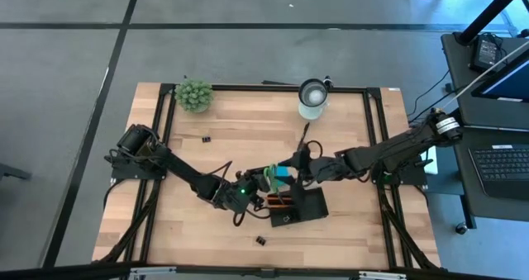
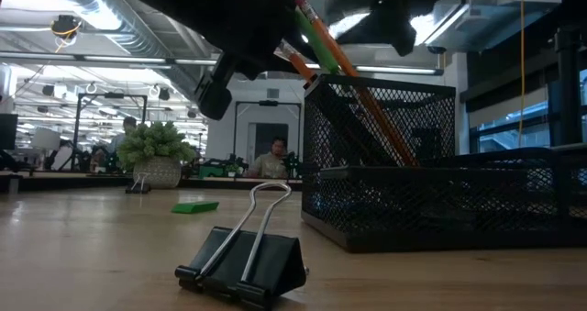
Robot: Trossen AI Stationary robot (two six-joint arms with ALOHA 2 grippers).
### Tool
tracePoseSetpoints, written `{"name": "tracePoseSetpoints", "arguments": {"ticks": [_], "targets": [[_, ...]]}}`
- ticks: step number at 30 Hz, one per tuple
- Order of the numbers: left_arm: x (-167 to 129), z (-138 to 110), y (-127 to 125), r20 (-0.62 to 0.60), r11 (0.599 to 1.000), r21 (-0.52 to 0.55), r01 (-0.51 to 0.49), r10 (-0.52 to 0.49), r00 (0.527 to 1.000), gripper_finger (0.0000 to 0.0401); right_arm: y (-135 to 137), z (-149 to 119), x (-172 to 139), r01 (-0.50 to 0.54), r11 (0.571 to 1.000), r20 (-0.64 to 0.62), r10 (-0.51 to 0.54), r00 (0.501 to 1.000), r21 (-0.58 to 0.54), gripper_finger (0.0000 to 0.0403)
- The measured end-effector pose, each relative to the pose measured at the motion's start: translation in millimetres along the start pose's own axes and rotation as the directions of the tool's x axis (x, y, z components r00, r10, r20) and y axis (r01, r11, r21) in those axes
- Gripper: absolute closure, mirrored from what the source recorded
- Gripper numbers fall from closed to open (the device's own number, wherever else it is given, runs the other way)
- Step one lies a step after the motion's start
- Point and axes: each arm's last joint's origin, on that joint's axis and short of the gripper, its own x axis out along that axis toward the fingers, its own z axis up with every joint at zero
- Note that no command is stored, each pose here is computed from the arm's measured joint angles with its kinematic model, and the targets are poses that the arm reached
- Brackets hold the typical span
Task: Pick and place office supplies into organizer
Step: Put the scissors into the top left slot of the desk organizer
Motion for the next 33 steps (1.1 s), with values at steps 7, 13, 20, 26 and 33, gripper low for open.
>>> {"name": "tracePoseSetpoints", "arguments": {"ticks": [7,13,20,26,33], "targets": [[-1.5,0.9,0.0,0.005,1.0,0.006,-0.002,0.002,1.0,0.0343,-12.9,-7.0,2.8,0.085,0.996,-0.087,-0.086,0.992,-0.016,0.0175],[-1.5,0.9,0.0,0.006,1.0,0.007,-0.001,0.001,1.0,0.0343,-24.3,-2.5,7.5,0.053,0.998,-0.115,-0.047,0.992,0.042,0.0175],[-1.6,0.9,-0.5,0.006,1.0,0.008,-0.001,0.001,1.0,0.0343,-30.4,1.2,9.9,0.043,0.998,-0.108,-0.039,0.993,0.038,0.0175],[-1.6,0.9,-0.5,0.006,1.0,0.008,-0.001,0.001,1.0,0.0343,-28.3,3.7,13.2,0.022,0.999,-0.072,-0.02,0.997,0.024,0.0175],[-1.6,0.8,-0.2,0.005,1.0,0.003,-0.003,0.003,1.0,0.0343,-27.5,-3.0,23.3,0.019,1.0,-0.088,-0.02,0.996,-0.005,0.0175]]}}
